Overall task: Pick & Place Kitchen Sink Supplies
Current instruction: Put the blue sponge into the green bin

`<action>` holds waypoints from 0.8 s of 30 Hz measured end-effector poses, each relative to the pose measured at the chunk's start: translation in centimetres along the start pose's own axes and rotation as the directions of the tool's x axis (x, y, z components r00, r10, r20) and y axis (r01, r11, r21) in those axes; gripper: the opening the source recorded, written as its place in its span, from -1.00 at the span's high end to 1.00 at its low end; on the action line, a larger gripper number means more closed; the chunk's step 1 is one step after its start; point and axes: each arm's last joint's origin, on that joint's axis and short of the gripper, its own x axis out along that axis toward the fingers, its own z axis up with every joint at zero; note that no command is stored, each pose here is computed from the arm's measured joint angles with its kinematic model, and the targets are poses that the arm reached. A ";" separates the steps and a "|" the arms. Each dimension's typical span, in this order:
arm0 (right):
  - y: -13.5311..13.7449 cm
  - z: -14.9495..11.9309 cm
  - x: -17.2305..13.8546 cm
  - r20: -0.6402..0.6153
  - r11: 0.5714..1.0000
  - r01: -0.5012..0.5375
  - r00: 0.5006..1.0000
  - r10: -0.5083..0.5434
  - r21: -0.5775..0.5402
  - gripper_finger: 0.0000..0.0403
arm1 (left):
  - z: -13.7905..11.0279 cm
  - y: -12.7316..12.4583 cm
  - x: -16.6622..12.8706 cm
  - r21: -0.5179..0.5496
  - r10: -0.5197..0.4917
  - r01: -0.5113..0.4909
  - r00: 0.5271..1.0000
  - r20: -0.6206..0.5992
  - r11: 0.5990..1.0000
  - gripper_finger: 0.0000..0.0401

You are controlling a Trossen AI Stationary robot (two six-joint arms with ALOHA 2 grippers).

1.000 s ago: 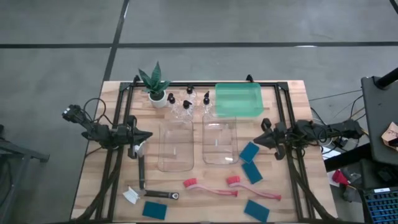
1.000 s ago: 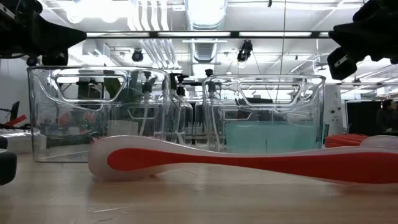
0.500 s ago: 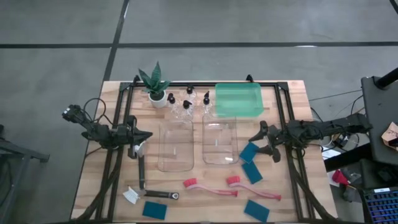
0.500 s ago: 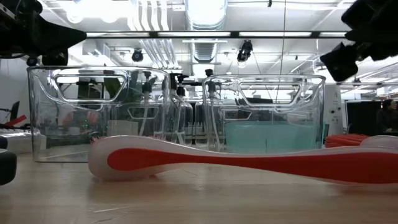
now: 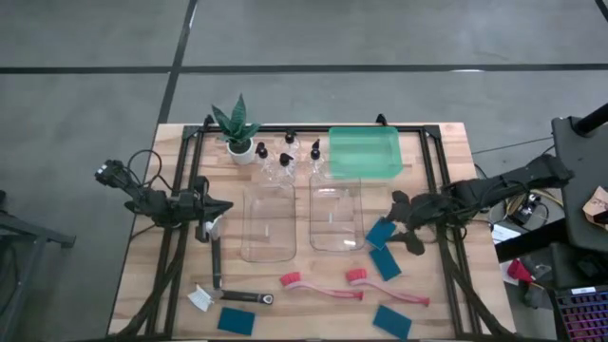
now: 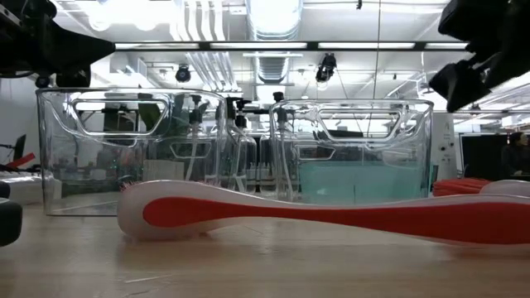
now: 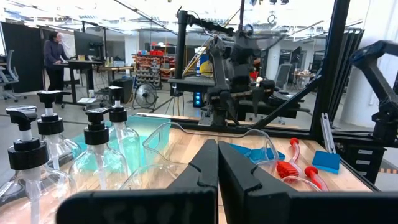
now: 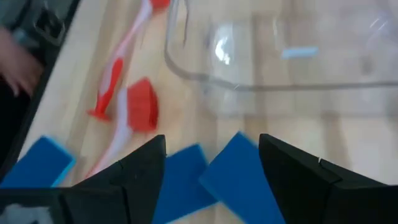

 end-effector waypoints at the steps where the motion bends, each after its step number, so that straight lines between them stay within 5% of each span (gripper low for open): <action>1: 0.2 0.1 0.4 -0.034 1.000 0.002 0.999 -0.002 0.002 -0.25 | 0.0 0.0 0.0 0.000 0.001 -0.001 1.000 0.000 1.000 0.99; 7: 1.3 0.4 2.6 -0.233 0.999 0.049 0.971 -0.044 0.018 -0.22 | 0.0 0.0 0.0 0.000 0.000 0.000 1.000 0.000 1.000 0.99; 24: 1.2 -0.9 8.2 -0.447 0.957 0.262 0.876 -0.183 0.122 -0.11 | 0.0 0.0 0.0 0.002 0.000 0.000 1.000 -0.002 1.000 0.99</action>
